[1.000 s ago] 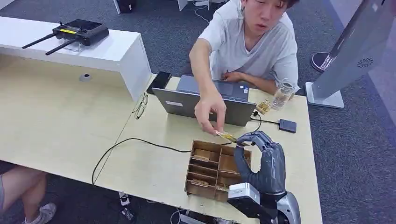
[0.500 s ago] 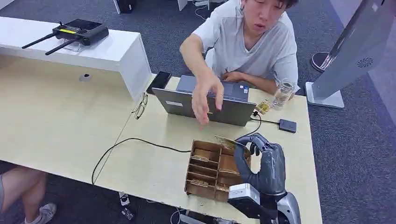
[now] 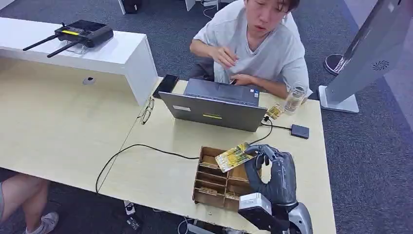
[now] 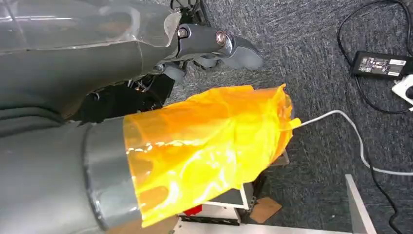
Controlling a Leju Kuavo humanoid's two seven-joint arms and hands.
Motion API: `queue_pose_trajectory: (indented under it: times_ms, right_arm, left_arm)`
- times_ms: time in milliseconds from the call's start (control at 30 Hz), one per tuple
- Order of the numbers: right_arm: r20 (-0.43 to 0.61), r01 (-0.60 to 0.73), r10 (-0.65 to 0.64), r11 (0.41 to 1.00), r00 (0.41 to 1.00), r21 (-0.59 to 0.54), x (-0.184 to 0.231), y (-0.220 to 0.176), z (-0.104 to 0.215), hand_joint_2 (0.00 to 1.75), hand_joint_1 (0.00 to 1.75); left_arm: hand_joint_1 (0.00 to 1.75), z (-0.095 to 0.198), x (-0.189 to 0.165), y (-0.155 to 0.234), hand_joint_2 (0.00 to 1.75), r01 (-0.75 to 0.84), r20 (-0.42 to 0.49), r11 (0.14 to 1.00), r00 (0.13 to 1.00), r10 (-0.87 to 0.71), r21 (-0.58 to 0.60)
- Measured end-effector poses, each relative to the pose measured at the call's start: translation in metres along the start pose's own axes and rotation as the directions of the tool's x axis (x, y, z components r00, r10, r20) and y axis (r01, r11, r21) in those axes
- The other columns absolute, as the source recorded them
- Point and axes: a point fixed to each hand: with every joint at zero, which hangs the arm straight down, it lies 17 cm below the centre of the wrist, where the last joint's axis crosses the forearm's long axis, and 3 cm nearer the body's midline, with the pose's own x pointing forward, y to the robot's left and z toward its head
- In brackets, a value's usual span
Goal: Pass the card to the sensor for recognition and then transmit it.
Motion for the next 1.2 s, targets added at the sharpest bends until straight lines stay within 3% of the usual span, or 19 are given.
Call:
queue_pose_trajectory:
  times_ms: [300,567,1200]
  right_arm:
    - [-0.037,0.159,-0.158,0.986,0.987,0.051,-0.001,0.009,0.010,1.75,1.75]
    - [-0.094,0.352,-0.342,0.929,0.935,0.114,-0.004,0.014,0.033,1.75,1.75]
    - [-0.171,0.225,-0.216,0.974,0.961,0.036,-0.051,-0.027,0.067,1.75,1.75]
  left_arm:
    - [0.00,0.001,0.002,0.001,0.00,-0.003,0.020,1.000,1.000,0.003,-0.001]
    - [0.00,0.002,0.005,0.001,0.00,-0.012,0.044,1.000,0.999,0.012,-0.007]
    - [0.00,0.004,0.000,0.001,0.00,-0.035,0.037,0.999,0.999,0.035,-0.006]
